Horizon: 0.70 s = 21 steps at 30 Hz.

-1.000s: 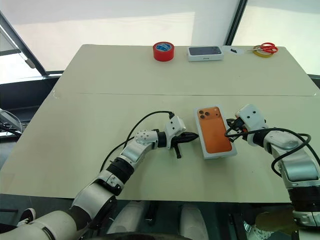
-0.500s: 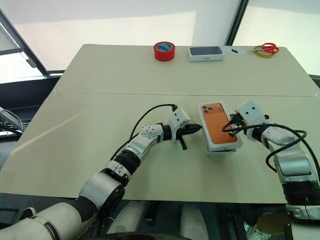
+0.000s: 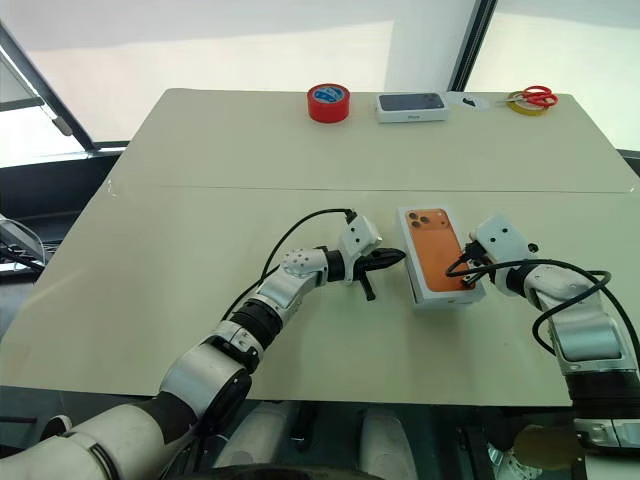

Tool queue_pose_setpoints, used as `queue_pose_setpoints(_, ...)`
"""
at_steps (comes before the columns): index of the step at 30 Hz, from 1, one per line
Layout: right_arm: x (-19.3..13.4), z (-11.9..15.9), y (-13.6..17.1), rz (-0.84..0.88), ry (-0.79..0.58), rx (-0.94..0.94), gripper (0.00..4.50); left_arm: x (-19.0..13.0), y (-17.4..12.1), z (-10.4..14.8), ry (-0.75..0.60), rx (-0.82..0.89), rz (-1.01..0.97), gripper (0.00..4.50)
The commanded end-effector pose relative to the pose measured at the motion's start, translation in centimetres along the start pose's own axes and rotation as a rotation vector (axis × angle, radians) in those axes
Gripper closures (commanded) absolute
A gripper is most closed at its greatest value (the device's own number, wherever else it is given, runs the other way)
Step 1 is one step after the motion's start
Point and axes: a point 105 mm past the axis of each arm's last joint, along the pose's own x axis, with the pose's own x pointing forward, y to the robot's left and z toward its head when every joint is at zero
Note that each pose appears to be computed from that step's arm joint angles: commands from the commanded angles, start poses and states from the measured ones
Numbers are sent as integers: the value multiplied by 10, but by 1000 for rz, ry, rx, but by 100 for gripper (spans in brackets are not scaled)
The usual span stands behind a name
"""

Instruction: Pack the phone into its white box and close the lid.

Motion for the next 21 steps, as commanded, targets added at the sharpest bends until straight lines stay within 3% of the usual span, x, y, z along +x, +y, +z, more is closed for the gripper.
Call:
queue_pose_setpoints(1,-7,13,-7,-21,-40,-33,448,5,-1,17,-50,40,-11,450)
queue_pose_setpoints(9,-9,23,-2,2,-71,-80,448,-4,-1,9,-37,36,-17,450)
queue_pose_setpoints(21,-20,2,-1,48,5,-153,448,-5,-15,10,-56,47,-52,450)
